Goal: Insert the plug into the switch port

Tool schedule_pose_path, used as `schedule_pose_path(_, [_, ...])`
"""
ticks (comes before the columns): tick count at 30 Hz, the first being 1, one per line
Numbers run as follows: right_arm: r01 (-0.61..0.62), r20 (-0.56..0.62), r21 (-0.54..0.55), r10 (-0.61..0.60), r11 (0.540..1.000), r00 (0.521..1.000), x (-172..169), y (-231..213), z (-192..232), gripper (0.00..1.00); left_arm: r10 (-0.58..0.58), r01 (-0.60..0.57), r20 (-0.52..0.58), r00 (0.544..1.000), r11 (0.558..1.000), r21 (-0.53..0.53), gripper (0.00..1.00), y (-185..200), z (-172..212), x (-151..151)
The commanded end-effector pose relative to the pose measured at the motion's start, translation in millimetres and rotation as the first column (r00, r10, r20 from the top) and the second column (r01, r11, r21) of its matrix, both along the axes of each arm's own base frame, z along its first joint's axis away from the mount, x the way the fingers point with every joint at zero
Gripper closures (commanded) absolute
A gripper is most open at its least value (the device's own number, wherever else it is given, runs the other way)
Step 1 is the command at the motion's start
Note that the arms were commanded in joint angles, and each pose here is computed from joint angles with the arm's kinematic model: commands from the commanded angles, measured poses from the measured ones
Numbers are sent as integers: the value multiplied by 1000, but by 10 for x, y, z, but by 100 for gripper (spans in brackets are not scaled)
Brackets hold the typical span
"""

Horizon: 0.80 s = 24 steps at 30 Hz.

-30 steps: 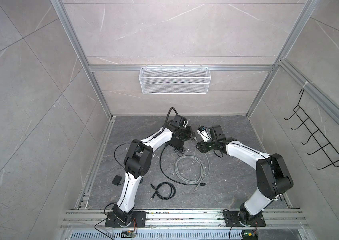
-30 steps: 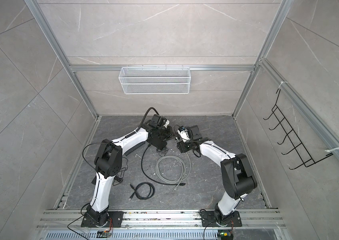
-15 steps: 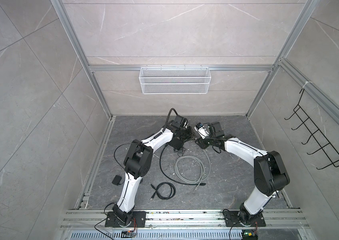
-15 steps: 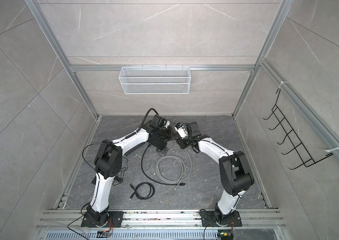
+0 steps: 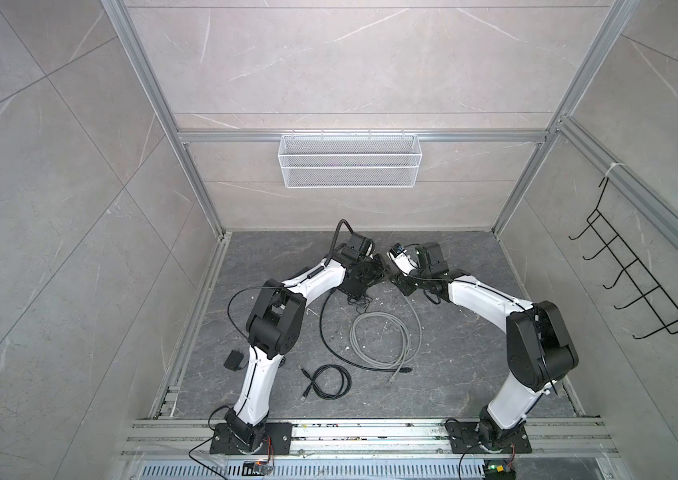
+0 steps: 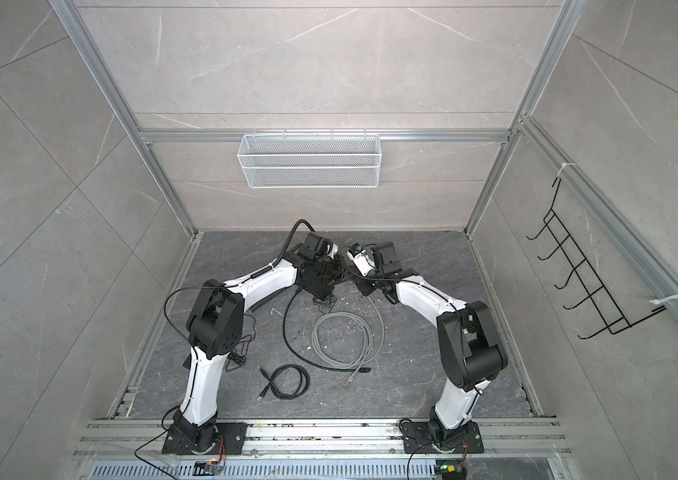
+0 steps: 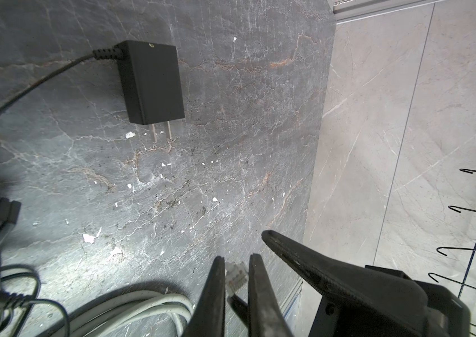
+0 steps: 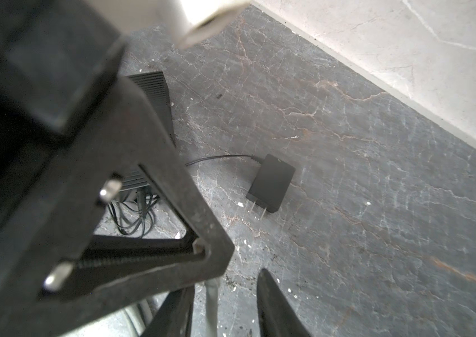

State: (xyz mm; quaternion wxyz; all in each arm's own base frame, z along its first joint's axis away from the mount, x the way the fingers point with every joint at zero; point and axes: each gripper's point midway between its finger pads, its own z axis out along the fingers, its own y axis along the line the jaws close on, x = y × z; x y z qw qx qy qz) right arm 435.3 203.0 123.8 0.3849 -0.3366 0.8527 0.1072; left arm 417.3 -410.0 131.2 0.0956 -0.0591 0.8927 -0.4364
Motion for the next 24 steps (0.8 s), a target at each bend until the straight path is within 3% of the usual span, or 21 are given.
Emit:
schedule_pose_path(1, [2,-2,-44,-2,999,1000,-39,-49,-221,60,-5,9,39,999,995,-97,100,-65,493,-51])
schedule_pose_path(9, [21,236,19,-25,1000,971,-98,-127,-84,50,-11,10,-9,1000,991,-137,100,-73,530,-74])
schedule_pose_path(13, [-5,400,74,-25,997,916,-157,-132,133,46,-31,24,-50,998,991,-135,100,-69,472,-125])
schedule_pose_path(19, [-77,502,145,-6,986,865,-227,-39,388,49,-31,21,-74,997,991,-136,100,-17,452,-127])
schedule_pose_path(24, [-120,560,119,33,986,828,-230,6,424,53,-41,27,-84,996,987,-157,100,-26,529,-147])
